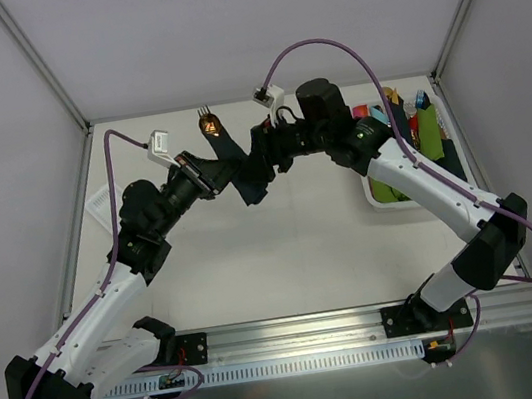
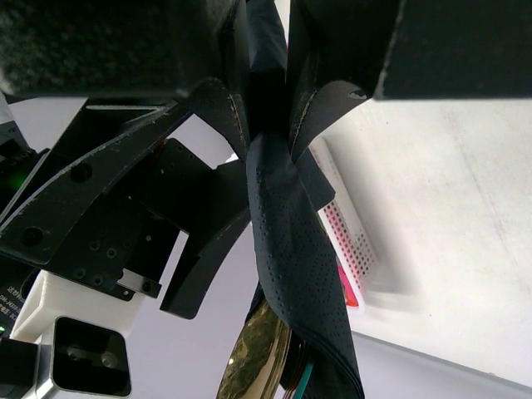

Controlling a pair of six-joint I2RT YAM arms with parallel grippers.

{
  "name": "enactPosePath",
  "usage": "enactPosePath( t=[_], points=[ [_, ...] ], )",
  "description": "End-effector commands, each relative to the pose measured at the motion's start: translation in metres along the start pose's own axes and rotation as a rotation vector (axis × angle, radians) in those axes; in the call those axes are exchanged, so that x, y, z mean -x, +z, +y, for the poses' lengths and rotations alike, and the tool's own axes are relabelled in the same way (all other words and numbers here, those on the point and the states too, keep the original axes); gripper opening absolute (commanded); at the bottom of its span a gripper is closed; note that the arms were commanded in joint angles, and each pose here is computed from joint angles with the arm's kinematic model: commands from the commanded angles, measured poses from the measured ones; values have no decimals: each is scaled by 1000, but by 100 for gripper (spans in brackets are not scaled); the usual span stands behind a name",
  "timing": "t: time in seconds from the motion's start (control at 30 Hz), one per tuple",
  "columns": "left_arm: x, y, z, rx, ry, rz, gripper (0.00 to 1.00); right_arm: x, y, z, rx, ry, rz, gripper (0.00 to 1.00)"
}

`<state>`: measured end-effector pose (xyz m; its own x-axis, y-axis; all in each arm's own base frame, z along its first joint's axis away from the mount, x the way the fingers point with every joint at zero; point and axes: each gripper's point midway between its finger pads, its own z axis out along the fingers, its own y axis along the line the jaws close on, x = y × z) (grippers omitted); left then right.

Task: Place the utensils on the paper napkin and roll it up

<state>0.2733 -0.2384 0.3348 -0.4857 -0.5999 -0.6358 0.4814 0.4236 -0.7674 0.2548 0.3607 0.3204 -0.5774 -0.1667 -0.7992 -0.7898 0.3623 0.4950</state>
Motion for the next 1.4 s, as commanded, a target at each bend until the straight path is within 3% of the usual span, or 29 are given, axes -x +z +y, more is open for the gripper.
enactPosePath(
  t=[0.0,0.3,0.5,0.87,1.23,1.37],
  points=[
    [27,-3,-53,-172,27,-72,0,6,-2,-2,-24,-28,-28,66],
    [24,-1,-57,-207,23,-52,0,17,-7,2,-4,-38,-45,73],
    [23,0,-62,-244,10,-49,0,11,-3,17,101,-22,-20,72],
    [24,-3,-70,-305,-4,-71,0,4,-3,29,206,13,-3,45],
    [26,-7,-83,-380,-15,-77,0,15,-13,36,320,129,-34,34],
    [27,-7,-83,-380,-10,-84,0,17,-16,34,343,177,-33,20]
  ],
)
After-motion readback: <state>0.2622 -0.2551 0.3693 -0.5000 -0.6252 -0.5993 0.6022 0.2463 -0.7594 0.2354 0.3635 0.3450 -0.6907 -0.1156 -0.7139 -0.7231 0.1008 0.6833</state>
